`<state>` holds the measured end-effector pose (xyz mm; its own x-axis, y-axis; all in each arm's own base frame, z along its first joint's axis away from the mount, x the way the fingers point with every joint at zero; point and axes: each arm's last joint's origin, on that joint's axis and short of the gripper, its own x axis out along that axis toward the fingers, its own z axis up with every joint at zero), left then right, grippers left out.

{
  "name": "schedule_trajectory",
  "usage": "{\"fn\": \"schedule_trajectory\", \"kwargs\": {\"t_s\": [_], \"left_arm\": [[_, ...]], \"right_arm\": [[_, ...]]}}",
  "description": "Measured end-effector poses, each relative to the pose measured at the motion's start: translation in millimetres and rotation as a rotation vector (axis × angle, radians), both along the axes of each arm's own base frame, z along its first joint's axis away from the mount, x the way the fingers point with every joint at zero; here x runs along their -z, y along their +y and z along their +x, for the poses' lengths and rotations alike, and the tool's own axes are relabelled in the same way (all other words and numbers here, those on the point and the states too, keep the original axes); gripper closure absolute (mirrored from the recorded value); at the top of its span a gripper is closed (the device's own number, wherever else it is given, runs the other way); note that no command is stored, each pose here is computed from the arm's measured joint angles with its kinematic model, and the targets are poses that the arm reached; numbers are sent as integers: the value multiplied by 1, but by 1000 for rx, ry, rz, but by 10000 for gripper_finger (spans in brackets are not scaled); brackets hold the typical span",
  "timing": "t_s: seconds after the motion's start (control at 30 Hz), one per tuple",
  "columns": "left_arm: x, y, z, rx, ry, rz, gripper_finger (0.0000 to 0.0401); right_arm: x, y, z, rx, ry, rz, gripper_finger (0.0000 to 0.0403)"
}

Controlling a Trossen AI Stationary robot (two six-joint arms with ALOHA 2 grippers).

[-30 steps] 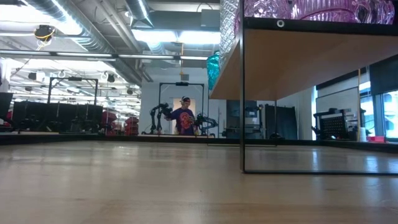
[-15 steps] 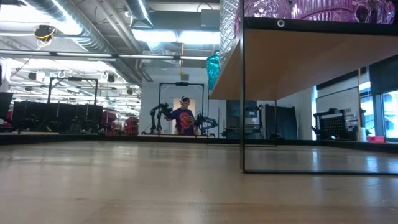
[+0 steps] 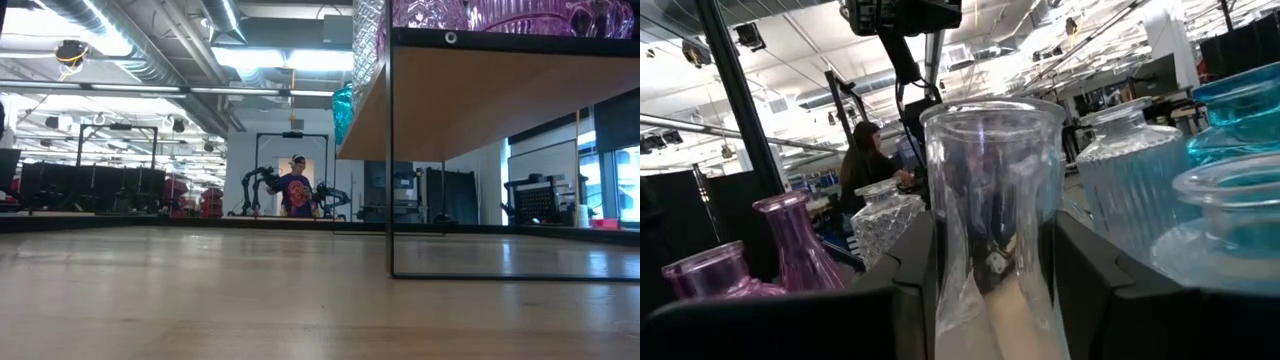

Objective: Sort vases onto shelf
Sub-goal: Put the transparent vase on the shelf aligned with the other transparent vase

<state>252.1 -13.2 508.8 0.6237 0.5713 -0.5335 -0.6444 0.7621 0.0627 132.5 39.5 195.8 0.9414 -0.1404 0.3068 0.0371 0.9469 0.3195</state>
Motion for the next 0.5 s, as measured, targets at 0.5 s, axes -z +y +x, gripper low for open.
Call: {"fn": "schedule_trajectory", "kwargs": {"t_s": [0.5], "left_arm": [[0,-1,0,13,-4,-23,400]], "right_arm": [[-9,8,19,3,81,-40,273]]}}
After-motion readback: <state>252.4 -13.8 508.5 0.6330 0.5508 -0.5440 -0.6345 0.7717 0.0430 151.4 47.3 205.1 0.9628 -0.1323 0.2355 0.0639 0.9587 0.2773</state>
